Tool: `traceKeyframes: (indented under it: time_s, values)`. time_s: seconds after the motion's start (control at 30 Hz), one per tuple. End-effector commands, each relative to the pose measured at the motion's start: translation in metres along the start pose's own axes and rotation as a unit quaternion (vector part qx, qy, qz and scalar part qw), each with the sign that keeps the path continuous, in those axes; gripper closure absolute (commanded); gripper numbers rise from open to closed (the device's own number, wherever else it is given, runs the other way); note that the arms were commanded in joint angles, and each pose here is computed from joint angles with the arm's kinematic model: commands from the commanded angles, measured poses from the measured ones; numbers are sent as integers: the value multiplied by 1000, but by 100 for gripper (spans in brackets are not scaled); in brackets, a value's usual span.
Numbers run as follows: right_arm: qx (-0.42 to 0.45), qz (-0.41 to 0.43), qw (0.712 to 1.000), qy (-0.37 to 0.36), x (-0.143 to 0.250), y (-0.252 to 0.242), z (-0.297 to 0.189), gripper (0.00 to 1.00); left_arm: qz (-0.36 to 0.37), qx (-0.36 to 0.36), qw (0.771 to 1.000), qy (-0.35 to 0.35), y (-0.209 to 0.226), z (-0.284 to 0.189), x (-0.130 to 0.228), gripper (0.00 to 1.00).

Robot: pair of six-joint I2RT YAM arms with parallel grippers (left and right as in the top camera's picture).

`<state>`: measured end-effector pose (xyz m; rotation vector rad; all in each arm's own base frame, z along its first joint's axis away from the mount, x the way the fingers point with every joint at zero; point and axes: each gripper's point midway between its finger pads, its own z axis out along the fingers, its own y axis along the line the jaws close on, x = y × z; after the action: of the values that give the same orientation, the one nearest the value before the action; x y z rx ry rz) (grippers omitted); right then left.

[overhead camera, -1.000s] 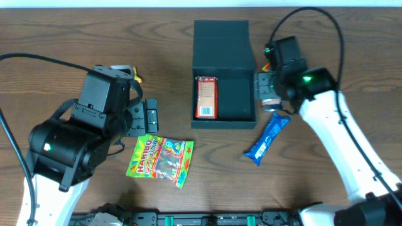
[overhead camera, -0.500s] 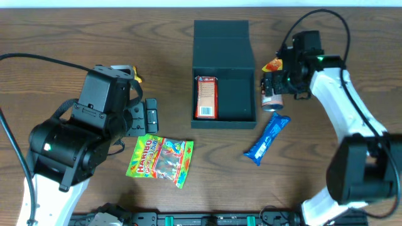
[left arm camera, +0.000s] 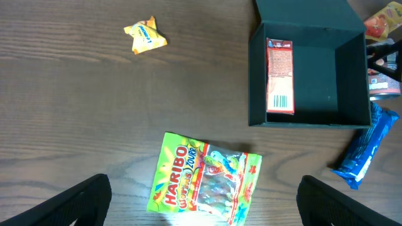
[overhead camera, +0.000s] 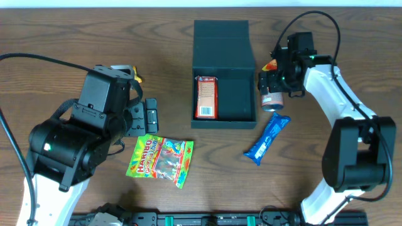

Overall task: Pack container
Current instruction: 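Grasp the Pringles can with the right gripper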

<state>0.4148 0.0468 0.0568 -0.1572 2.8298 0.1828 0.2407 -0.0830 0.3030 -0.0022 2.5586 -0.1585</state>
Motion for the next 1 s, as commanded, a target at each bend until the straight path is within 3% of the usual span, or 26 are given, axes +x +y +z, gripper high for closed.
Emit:
traceKeyframes:
  time_s: [0.0, 0.5, 0.77, 0.97]
  values:
    - [-5, -7, 1000, 15, 5, 4, 13, 6, 7, 0, 1000, -5, 0, -3, -3, 5]
    - [5, 3, 999, 34, 12, -2, 41, 8, 7, 0, 1000, -5, 0, -3, -3, 5]
    - [5, 3, 999, 33, 11, -2, 41, 28, 7, 0, 1000, -5, 0, -3, -3, 5]
    - [5, 4, 999, 39, 14, -2, 38, 31, 7, 0, 1000, -5, 0, -3, -3, 5]
